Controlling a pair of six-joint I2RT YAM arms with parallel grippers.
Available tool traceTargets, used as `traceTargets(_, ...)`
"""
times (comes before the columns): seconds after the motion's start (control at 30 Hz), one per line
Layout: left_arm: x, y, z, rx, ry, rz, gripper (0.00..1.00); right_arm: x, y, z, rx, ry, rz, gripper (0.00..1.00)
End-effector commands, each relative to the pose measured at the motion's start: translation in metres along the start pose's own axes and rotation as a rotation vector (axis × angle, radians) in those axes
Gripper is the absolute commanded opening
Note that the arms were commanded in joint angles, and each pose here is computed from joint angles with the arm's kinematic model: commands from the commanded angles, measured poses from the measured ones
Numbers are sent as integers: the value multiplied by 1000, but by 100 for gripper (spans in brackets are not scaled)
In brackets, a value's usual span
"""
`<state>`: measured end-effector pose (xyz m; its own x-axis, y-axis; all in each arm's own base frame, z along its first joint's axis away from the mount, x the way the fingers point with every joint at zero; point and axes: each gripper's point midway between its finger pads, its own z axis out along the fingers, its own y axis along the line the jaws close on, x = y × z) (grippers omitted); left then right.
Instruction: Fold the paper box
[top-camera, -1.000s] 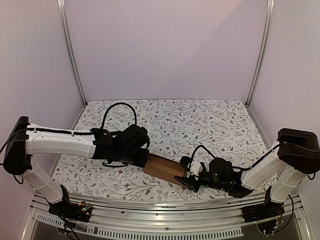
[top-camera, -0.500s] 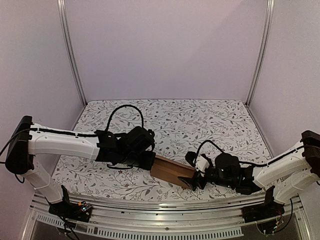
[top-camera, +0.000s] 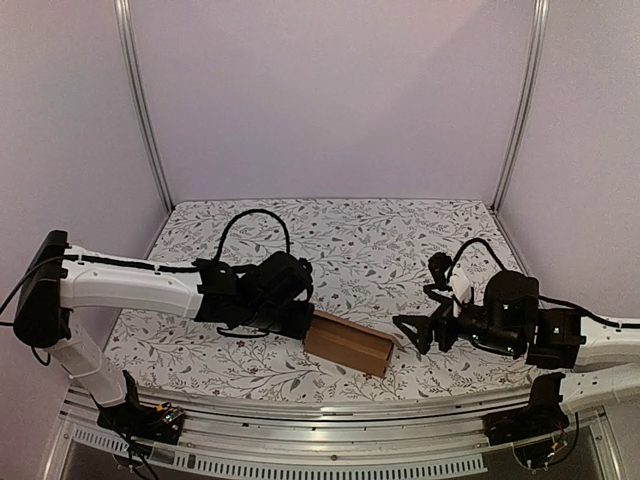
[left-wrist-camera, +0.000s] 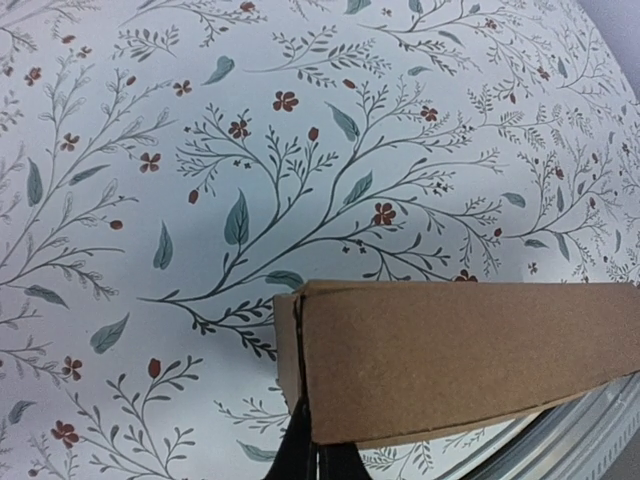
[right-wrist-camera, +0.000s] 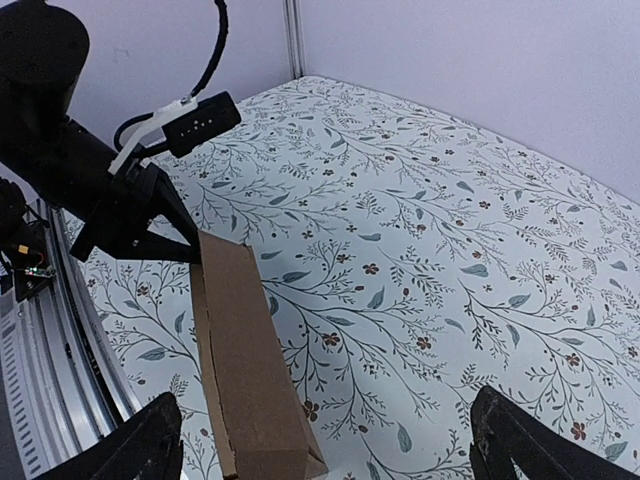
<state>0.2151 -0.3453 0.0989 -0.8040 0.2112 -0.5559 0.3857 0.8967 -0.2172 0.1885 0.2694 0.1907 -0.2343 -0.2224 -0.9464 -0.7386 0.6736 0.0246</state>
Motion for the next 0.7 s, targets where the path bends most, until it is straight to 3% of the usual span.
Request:
traceTargets(0.0,46,9,11,-42,166,24,0,22,-4,-18,12,190,49,99)
traceTargets(0.13,45,8,11,-41,169,18,0,35,6,-20,-35,308,62,97)
traceTargets(0.3,45,8,12,-44,174,14,0,40,17,-27,-87,403,90,85)
traceTargets(0.67,44,6,14,-47,178,15,0,52,15,-22,35,536,32,63)
